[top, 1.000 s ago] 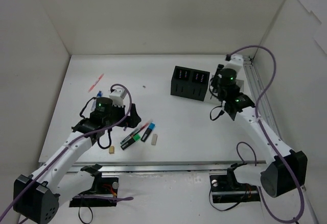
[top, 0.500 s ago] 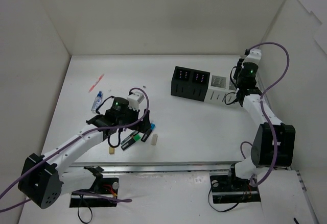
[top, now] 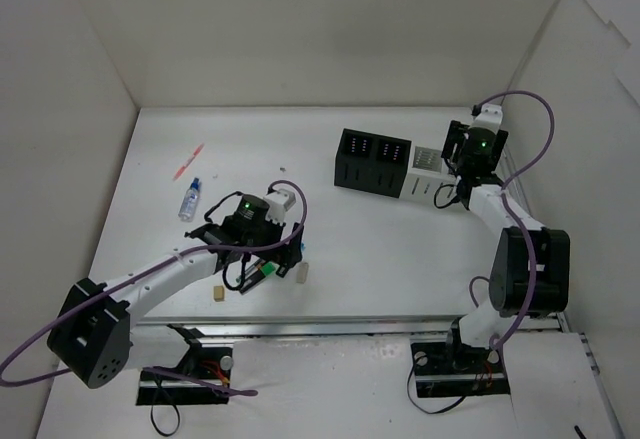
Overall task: Sort the stationery into containers
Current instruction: Place the pen in the storage box, then pick up the pen from the center of the board.
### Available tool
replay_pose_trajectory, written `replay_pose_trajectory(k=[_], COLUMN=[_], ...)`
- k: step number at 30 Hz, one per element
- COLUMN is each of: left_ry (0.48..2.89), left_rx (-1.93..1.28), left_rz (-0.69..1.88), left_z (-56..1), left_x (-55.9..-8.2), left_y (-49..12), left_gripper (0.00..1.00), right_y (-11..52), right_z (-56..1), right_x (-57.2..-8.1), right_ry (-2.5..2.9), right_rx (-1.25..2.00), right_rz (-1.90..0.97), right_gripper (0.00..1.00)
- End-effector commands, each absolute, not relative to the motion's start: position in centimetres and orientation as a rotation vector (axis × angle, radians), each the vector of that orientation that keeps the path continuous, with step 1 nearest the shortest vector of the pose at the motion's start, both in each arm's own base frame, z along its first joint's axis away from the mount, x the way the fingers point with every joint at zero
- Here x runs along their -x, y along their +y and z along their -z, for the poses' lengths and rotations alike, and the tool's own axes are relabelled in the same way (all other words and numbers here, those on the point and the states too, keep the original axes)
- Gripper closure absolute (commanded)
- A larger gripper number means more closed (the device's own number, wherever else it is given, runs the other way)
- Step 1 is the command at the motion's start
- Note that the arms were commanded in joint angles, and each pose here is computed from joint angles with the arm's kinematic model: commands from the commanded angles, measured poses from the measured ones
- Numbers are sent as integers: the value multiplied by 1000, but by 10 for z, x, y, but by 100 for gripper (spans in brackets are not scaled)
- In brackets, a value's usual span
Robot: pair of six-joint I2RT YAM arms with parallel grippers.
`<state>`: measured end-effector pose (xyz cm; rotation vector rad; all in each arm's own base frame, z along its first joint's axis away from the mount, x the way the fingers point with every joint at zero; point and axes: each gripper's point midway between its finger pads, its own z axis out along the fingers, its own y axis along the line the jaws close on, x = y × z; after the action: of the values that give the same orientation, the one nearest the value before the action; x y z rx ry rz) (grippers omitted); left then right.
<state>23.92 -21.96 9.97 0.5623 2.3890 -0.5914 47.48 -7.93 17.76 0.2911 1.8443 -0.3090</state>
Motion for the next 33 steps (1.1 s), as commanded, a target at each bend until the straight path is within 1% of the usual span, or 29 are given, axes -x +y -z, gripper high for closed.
replay_pose_trajectory(k=[1,2,3,4,5,8,9,11,12,14,15,16,17,19,20,22,23,25,31,33], left_ry=[2306,2316,2328,2335,2335,2348,2359,2367,2368,2387,2393,2393,2404,2413,2425,2435,2444,2455,2461,2469], left_rx=[-593,-595,-608,-618,-618,-634,-650,-680,-676,-683,-680,-676,-677,-674,-675,-671,-667,-650,-578,-568], left_rz=[604,598,595,595,595,595,593,582,562,533,525,516,506,491,480,456,446,439,394,361], left_z=[-121,-117,-111,-108,-106,-98,-93,-87,-86,-78,-76,-75,-71,-68,-64,-61,-59,-57,-59,-57], left_x=[-253,-253,-251,-249,-251,-251,-249,-248,-250,-250,-251,-252,-252,-254,-255,-257,-258,-258,-262,-263], left_y=[-236,-235,-238,-240,-242,-246,-249,-252,-251,-251,-250,-250,-249,-248,-248,-246,-245,-245,-238,-233], left_gripper=[1,1,0,1,1,1,3,5,9,13,20,21,26,29,35,40,45,47,47,50], right_y=[-78,-76,-74,-73,-70,-54,-57,-25,-20,-11,-8,-4,1,7,11,16,18,22,35,37], right_z=[-243,-245,-249,-260,-263,-272,-280,-279,-287,-285,-293,-292,-289,-296,-294,-299,-300,-303,-305,-303], right_x=[-467,-464,-461,-457,-454,-445,-440,-436,-430,-422,-416,-413,-410,-400,-396,-387,-385,-380,-381,-381], right_ry=[1651,1663,1666,1650,1661,1672,1652,1659,1639,1650,1630,1639,1646,1638,1642,1629,1626,1623,1633,1645], right_rx=[-353,-348,-349,-348,-347,-347,-360,-306,-311,-302,-306,-292,-285,-270,-257,-243,-240,-224,-176,-164], right_rz=[272,269,266,260,255,202,198,137,111,84,62,44,32,12,5,-8,-12,-22,-36,-29], right_gripper=[22,13,7,3,2,2,2,2,2,2,2,2,2,2,2,2,2,2,2,2])
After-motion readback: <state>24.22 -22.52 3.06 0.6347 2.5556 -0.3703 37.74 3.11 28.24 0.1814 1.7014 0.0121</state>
